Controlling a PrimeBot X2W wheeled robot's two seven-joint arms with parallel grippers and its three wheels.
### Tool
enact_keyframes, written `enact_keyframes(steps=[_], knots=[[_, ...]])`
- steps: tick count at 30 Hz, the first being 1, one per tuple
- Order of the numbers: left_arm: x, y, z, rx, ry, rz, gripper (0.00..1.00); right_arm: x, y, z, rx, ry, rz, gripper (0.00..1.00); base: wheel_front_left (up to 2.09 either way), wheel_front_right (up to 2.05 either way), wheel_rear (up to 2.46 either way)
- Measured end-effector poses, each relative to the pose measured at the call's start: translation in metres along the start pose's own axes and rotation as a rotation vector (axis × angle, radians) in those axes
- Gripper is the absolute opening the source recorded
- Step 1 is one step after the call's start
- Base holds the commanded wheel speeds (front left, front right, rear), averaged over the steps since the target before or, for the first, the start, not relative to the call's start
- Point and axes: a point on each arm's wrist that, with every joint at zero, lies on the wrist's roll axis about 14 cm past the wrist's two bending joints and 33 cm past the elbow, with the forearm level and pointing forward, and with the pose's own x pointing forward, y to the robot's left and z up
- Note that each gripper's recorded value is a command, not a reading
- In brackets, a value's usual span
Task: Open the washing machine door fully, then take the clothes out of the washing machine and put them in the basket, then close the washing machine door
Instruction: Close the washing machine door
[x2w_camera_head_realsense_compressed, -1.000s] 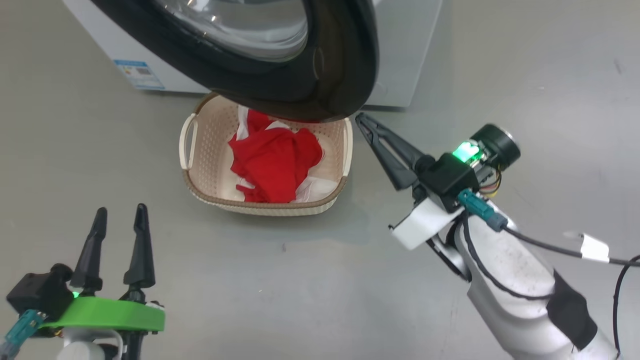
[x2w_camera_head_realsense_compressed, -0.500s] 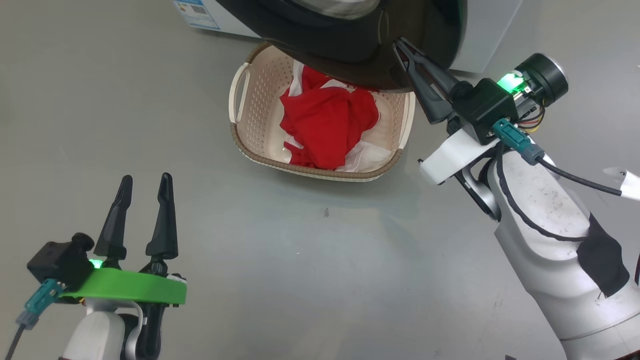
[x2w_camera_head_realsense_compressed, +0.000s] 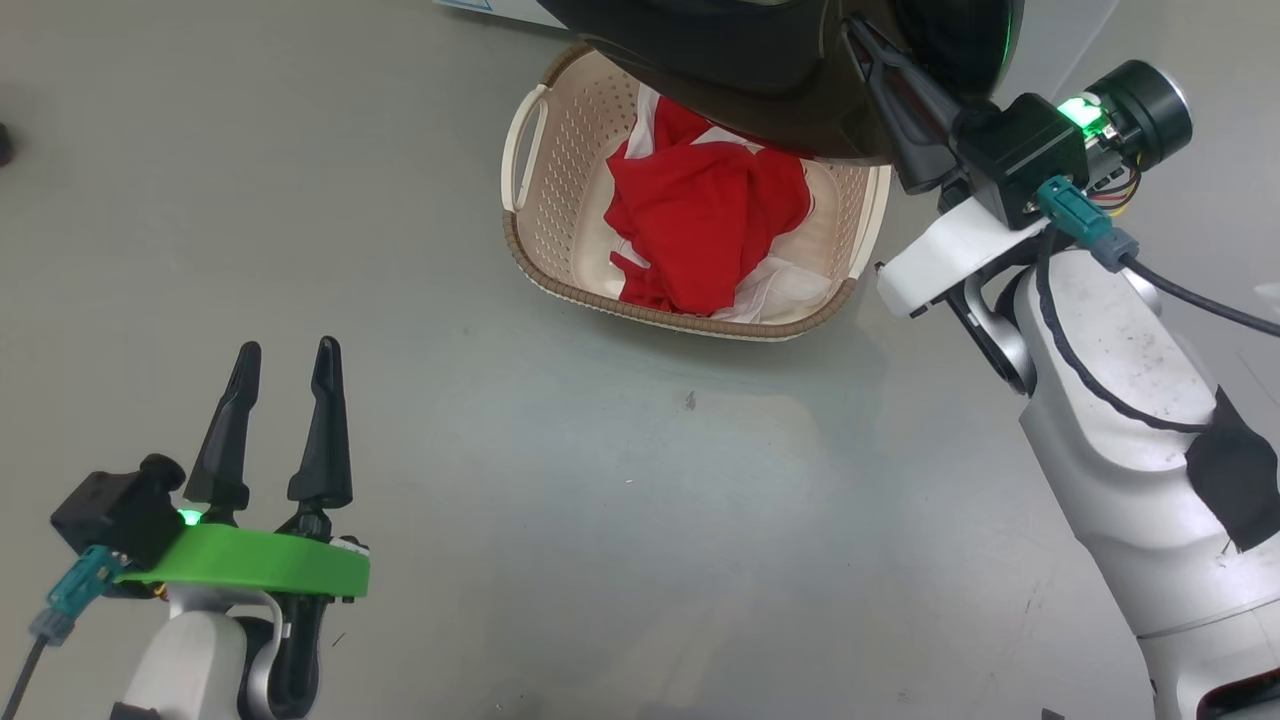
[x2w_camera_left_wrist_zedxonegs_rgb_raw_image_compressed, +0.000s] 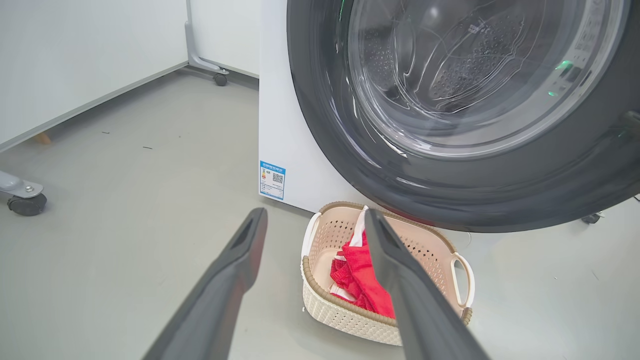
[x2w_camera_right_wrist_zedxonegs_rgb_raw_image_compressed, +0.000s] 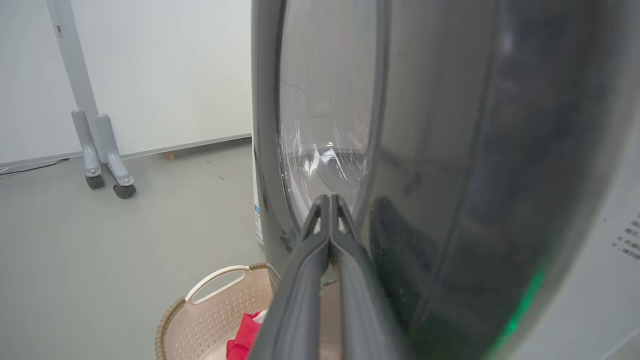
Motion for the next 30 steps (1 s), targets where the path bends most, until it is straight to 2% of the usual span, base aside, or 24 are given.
enact_keyframes(steps=[17, 30], knots=[[0.014, 0.000, -0.010, -0.008, 0.025, -0.005, 1.00, 0.016, -0.040, 0.004, -0.013, -0.041, -0.084, 0.00, 0.00, 0.00, 0.00], [0.032, -0.005, -0.029, -0.002, 0.072, -0.031, 1.00, 0.029, -0.104, 0.004, -0.019, -0.074, -0.220, 0.00, 0.00, 0.00, 0.00]])
